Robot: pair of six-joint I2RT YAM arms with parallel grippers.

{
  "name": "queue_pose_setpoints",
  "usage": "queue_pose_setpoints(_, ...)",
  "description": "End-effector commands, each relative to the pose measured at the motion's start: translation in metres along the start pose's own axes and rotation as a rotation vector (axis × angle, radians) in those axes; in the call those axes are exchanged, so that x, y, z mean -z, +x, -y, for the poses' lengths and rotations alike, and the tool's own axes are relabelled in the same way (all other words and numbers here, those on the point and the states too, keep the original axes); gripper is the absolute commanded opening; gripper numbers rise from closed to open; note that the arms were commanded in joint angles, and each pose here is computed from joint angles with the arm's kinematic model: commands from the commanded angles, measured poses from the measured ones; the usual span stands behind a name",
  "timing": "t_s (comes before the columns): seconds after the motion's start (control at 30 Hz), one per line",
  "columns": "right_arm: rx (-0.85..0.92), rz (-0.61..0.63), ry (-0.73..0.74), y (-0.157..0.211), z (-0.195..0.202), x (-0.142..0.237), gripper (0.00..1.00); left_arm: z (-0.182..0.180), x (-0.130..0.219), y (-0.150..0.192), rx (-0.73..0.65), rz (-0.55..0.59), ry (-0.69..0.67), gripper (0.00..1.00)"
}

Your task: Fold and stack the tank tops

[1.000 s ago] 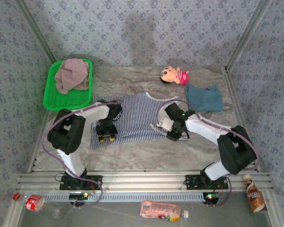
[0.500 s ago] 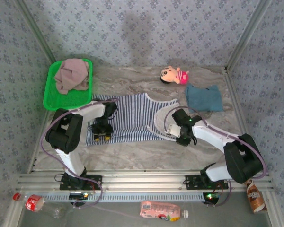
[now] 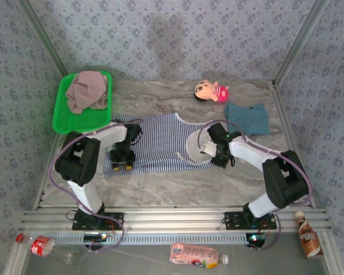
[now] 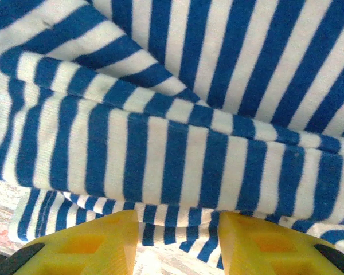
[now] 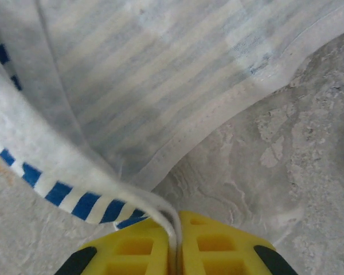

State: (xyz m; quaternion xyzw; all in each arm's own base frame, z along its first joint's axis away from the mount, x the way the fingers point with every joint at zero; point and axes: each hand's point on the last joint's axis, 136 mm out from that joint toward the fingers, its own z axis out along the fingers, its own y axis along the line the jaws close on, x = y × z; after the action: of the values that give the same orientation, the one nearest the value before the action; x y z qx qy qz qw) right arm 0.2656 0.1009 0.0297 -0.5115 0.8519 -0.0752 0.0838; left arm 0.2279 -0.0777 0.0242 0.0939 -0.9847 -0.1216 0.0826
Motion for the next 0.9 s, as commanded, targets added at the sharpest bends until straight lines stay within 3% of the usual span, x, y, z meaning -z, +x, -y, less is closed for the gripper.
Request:
queue_pose_setpoints(0.0,-0.043,-0.043,-0.015,0.004,0.003,-0.009,0.13,-0.014,0.008,0.003,-0.005,0.005,-0.031,0.41)
queue_pose_setpoints(0.27,-0.063,-0.167,0.002,0.03,0.007,-0.003,0.22,-0.026,0.01,0.003,-0.005,0.003,-0.037,0.42)
queue_pose_setpoints(0.43,-0.078,-0.11,0.05,0.02,0.02,0.032,0.36,-0.03,0.034,-0.003,0.007,0.042,-0.016,0.44)
queue_pose_setpoints(0.57,-0.056,0.001,0.062,-0.01,0.023,0.059,0.44,-0.026,0.056,-0.015,0.025,0.095,0.02,0.45)
queue_pose_setpoints(0.8,-0.007,0.5,-0.088,-0.146,-0.023,0.072,0.5,0.028,0.05,-0.038,0.016,0.128,0.205,0.46)
queue_pose_setpoints(0.87,0.032,0.535,-0.105,-0.169,-0.036,0.061,0.51,0.039,0.043,-0.047,0.019,0.139,0.236,0.46)
